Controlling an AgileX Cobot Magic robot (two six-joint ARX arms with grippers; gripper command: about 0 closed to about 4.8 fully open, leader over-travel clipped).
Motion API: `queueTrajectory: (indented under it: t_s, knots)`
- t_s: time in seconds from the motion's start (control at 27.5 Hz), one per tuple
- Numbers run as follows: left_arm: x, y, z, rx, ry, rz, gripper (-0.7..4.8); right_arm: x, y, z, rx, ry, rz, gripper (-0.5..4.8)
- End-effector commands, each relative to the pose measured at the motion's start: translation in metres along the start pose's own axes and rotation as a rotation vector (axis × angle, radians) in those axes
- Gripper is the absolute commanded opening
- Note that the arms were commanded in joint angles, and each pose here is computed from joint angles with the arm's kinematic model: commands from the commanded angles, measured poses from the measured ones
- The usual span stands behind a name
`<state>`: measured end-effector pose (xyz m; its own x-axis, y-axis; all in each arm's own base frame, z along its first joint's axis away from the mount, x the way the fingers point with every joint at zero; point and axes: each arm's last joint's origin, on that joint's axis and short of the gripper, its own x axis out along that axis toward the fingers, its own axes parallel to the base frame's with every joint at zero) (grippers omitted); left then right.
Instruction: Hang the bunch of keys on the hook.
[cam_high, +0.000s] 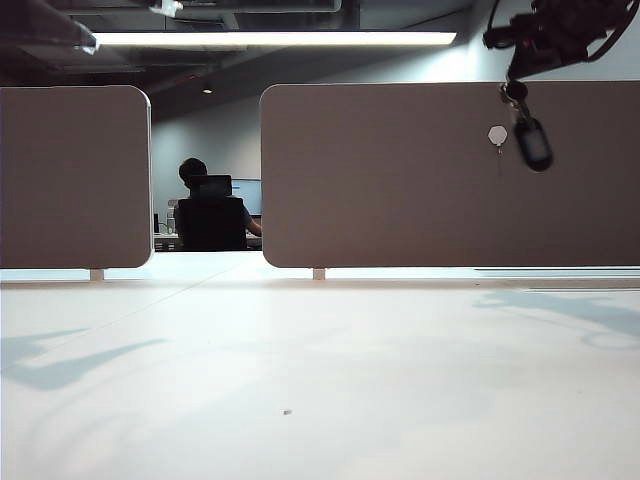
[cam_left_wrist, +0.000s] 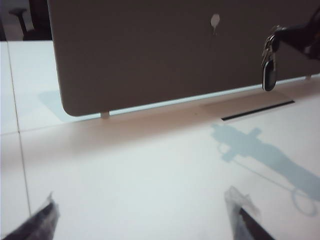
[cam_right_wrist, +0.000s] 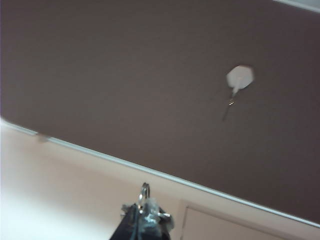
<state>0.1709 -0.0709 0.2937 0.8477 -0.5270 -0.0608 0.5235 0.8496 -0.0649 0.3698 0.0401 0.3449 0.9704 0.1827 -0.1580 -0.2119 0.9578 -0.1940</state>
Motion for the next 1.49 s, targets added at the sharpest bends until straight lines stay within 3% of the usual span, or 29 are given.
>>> queueTrajectory:
  t_s: [0.04,0.22,0.69,1.2,1.49]
  knots:
    - [0.000,0.001,0.005,0.024,-0.036,0.057,4.79,0.026,-0.010,0.007,-0.003,-0.032,-0.006,-0.02]
    - [0.000,0.003,0.005,0.083,-0.033,0.097,4.79,0.073,-0.026,0.011,-0.002,-0.046,-0.057,-0.03]
    - [0.001,0.005,0.000,0.128,0.009,0.156,4.79,0.142,-0.066,0.001,0.007,-0.065,-0.147,-0.02]
    - [0.009,0.007,-0.008,0.120,0.074,0.157,4.79,0.162,-0.079,-0.005,0.008,-0.066,-0.070,-0.02]
    - [0.009,0.007,-0.010,0.119,0.088,0.157,4.79,0.171,-0.093,-0.028,0.050,-0.060,-0.047,-0.02]
